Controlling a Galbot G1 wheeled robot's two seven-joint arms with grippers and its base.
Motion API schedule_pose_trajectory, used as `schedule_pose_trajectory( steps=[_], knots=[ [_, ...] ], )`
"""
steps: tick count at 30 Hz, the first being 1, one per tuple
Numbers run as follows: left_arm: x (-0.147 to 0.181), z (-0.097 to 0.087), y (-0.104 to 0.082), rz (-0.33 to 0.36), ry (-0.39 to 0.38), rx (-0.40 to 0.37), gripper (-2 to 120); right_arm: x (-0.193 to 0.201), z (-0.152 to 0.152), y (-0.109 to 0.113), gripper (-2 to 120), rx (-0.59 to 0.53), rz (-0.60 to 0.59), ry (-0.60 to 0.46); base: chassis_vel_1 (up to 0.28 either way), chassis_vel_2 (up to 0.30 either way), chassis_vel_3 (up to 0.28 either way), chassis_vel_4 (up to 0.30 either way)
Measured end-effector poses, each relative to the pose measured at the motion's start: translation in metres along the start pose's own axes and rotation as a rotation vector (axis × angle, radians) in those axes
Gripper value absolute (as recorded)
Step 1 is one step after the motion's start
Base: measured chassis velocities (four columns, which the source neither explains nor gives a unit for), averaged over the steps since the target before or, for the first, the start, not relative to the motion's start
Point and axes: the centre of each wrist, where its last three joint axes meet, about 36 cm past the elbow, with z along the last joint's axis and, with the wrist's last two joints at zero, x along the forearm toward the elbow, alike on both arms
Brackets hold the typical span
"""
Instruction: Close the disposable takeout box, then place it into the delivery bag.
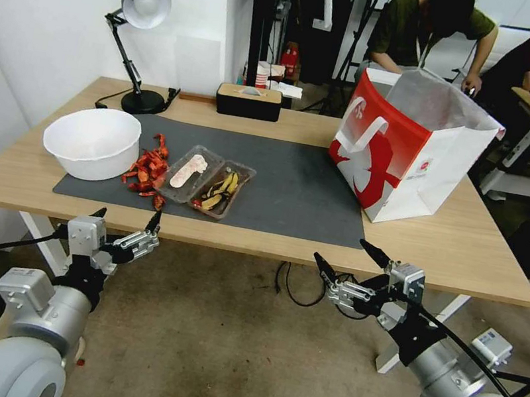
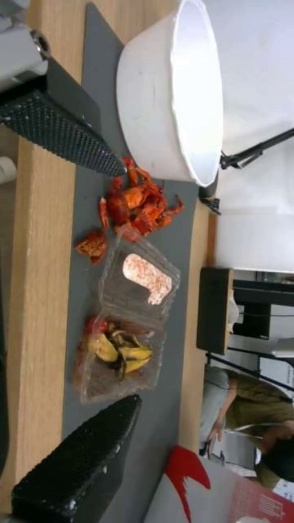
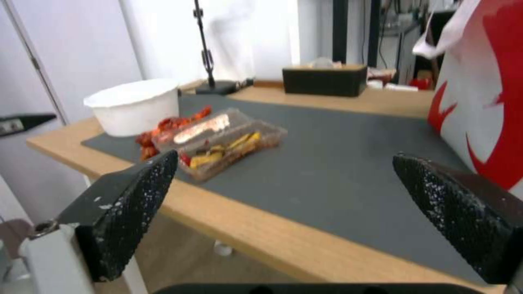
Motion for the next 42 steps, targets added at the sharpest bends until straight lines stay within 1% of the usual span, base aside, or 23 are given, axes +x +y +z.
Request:
schedule_pose_trajectory(
  steps=[2, 5, 13, 16, 21, 24, 25, 27, 28, 29, 30, 32, 33, 36, 37, 40, 41, 42],
  knots=[
    [-0.001, 0.006, 0.000, -0.003, -0.014, -0.017, 100, -0.001, 0.002, -0.003, 100, 0.004, -0.004, -0.021, 0.000, 0.000, 0.000, 0.000],
    [-0.003, 0.010, 0.000, -0.002, -0.025, -0.029, 100, -0.003, 0.004, -0.006, 100, 0.004, -0.007, -0.033, 0.000, 0.000, 0.000, 0.000],
    [-0.001, 0.009, 0.002, -0.008, -0.034, -0.032, 100, -0.012, 0.004, -0.012, 100, 0.017, -0.029, -0.052, 0.000, 0.000, 0.000, 0.000],
    [0.000, 0.007, 0.004, -0.009, -0.058, -0.041, 100, -0.017, 0.006, -0.017, 100, 0.011, -0.043, -0.070, 0.000, 0.000, 0.000, 0.000],
    [0.000, 0.008, 0.005, -0.004, -0.071, -0.042, 100, -0.028, 0.009, -0.023, 100, 0.008, -0.071, -0.095, 0.000, 0.000, 0.000, 0.000],
    [0.001, 0.008, 0.007, -0.013, -0.067, -0.043, 100, -0.051, 0.008, -0.036, 100, 0.029, -0.113, -0.103, 0.000, 0.000, 0.000, 0.000],
    [0.001, 0.008, 0.007, -0.013, -0.067, -0.043, 100, -0.051, 0.008, -0.036, 100, 0.029, -0.113, -0.103, 0.000, 0.000, 0.000, 0.000],
    [0.003, 0.008, 0.009, -0.018, -0.067, -0.047, 100, -0.072, 0.002, -0.045, 100, 0.049, -0.153, -0.092, 0.000, 0.000, 0.000, 0.000],
    [0.003, 0.007, 0.009, -0.021, -0.067, -0.048, 100, -0.081, -0.002, -0.048, 100, 0.057, -0.173, -0.083, 0.000, 0.000, 0.000, 0.000],
    [0.003, 0.007, 0.009, -0.021, -0.067, -0.048, 100, -0.081, -0.002, -0.048, 100, 0.057, -0.173, -0.083, 0.000, 0.000, 0.000, 0.000],
    [0.004, 0.007, 0.010, -0.026, -0.067, -0.050, 100, -0.094, -0.008, -0.048, 100, 0.060, -0.199, -0.072, 0.000, 0.000, 0.000, 0.000],
    [0.004, 0.007, 0.010, -0.028, -0.067, -0.050, 100, -0.102, -0.013, -0.047, 100, 0.056, -0.206, -0.063, 0.000, 0.000, 0.000, 0.000],
    [0.005, 0.007, 0.011, -0.034, -0.065, -0.049, 100, -0.115, -0.023, -0.043, 100, 0.054, -0.199, -0.046, 0.000, 0.000, 0.000, 0.000],
    [0.008, 0.007, 0.011, -0.045, -0.062, -0.049, 100, -0.141, -0.047, -0.029, 100, 0.064, -0.127, 0.013, 0.000, 0.000, 0.000, 0.000],
    [0.008, 0.007, 0.011, -0.045, -0.062, -0.049, 100, -0.141, -0.047, -0.029, 100, 0.064, -0.127, 0.013, 0.000, 0.000, 0.000, 0.000],
    [0.012, 0.007, 0.010, -0.057, -0.059, -0.051, 100, -0.164, -0.069, -0.009, 100, -0.001, -0.057, 0.107, 0.000, 0.000, 0.000, 0.000],
    [0.013, 0.007, 0.010, -0.059, -0.058, -0.051, 100, -0.170, -0.072, -0.004, 100, -0.017, -0.035, 0.121, 0.000, 0.000, 0.000, 0.000],
    [0.013, 0.007, 0.010, -0.059, -0.058, -0.051, 100, -0.170, -0.072, -0.004, 100, -0.017, -0.035, 0.121, 0.000, 0.000, 0.000, 0.000]
  ],
)
